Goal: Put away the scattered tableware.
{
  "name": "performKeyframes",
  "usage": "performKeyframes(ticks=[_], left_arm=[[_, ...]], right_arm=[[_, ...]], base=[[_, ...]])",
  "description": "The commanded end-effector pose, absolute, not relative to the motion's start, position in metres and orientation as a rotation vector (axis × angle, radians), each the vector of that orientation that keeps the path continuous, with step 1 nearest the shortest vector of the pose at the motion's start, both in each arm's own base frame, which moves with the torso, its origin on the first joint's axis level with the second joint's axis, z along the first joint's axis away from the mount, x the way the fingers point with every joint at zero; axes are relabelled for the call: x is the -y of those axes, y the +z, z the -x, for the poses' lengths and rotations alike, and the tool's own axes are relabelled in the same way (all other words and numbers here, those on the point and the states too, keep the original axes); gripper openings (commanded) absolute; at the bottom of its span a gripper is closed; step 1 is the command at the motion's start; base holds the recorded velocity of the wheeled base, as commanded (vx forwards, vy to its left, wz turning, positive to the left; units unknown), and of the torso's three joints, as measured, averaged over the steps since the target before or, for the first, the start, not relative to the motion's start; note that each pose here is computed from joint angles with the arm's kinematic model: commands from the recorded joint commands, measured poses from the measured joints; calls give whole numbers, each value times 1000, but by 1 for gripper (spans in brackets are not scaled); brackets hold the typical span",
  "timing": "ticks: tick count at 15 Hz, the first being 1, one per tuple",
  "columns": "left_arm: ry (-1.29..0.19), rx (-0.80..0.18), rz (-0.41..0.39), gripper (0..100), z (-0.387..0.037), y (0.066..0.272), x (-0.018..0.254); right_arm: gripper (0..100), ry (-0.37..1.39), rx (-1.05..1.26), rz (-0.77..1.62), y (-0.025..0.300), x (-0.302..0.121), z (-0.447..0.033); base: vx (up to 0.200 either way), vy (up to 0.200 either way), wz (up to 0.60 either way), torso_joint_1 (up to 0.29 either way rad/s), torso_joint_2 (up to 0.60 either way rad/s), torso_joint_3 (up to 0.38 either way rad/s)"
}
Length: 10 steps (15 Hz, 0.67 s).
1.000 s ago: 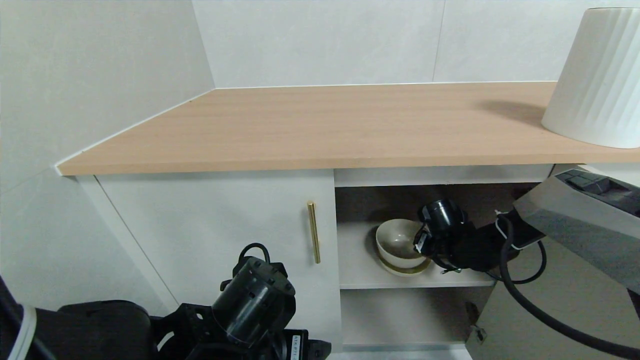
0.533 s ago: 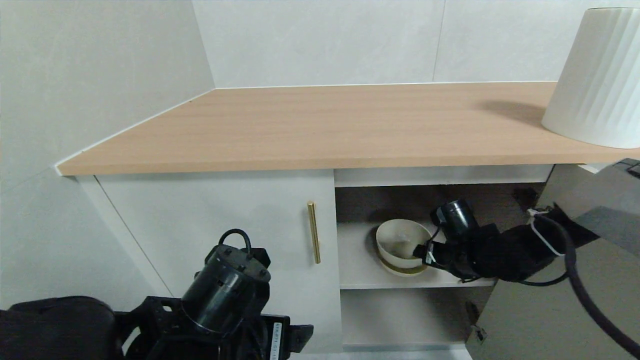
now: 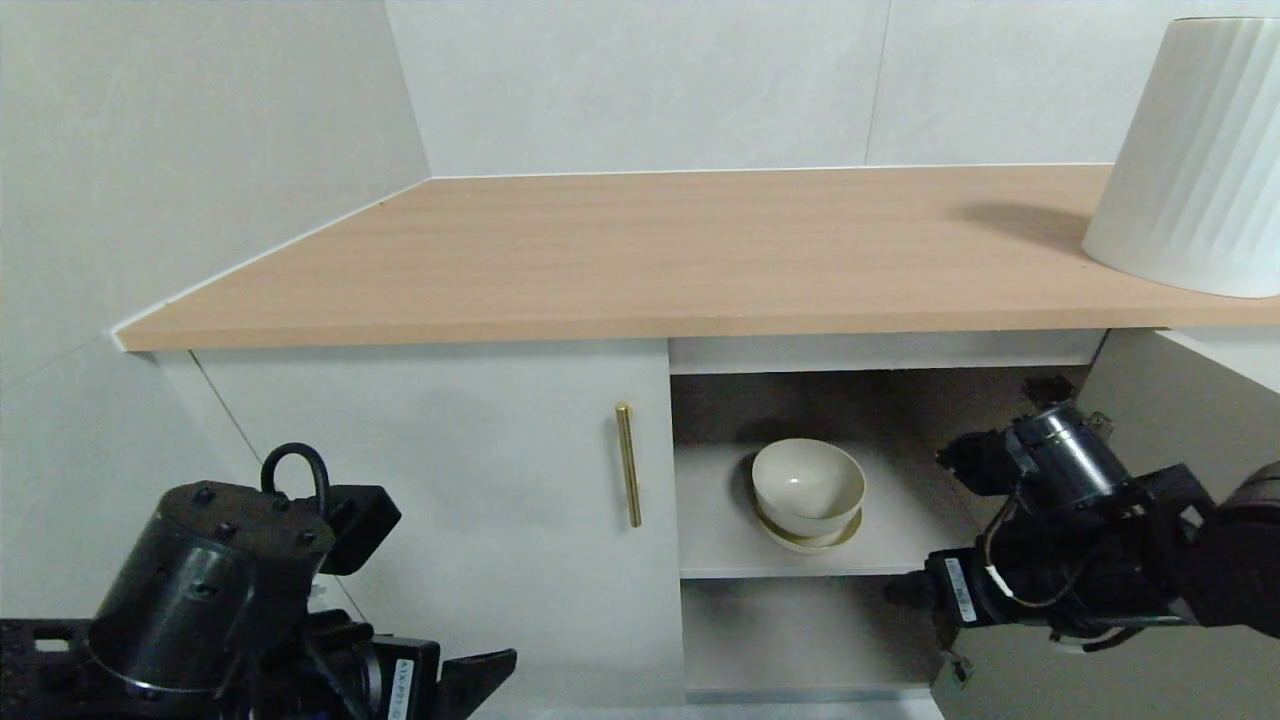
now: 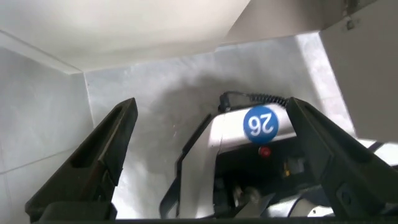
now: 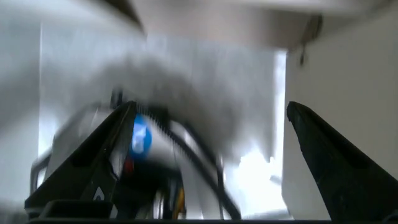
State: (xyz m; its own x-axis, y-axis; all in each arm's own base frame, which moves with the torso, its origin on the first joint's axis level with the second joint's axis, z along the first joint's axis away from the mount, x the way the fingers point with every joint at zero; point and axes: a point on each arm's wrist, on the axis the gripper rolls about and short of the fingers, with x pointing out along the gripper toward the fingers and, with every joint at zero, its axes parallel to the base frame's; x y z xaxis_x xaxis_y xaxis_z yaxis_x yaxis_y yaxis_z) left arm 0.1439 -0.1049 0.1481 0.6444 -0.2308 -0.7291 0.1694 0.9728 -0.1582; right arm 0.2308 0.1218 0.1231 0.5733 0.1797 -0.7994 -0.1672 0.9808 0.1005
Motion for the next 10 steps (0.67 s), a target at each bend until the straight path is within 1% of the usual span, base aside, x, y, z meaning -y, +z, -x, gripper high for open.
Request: performKeyframes(ticks=[1, 4, 7, 10], left_arm=[[-224, -833, 83, 100, -141, 149, 98], [-238, -824, 64, 100, -139, 150, 97], [-239, -844, 39, 100, -146, 146, 102], [-246, -850, 8, 100, -151, 144, 107]], right_arm=[[100, 263, -904, -21, 157, -112, -195], [100, 288, -865, -31, 175, -104, -174], [100, 282, -862, -44, 182, -97, -163], [100, 287, -865, -36, 184, -96, -158]], base=[[0, 0, 0, 0, 0, 0], [0, 0, 0, 0, 0, 0], [0, 0, 0, 0, 0, 0], [-200, 0, 0, 4, 1, 2]])
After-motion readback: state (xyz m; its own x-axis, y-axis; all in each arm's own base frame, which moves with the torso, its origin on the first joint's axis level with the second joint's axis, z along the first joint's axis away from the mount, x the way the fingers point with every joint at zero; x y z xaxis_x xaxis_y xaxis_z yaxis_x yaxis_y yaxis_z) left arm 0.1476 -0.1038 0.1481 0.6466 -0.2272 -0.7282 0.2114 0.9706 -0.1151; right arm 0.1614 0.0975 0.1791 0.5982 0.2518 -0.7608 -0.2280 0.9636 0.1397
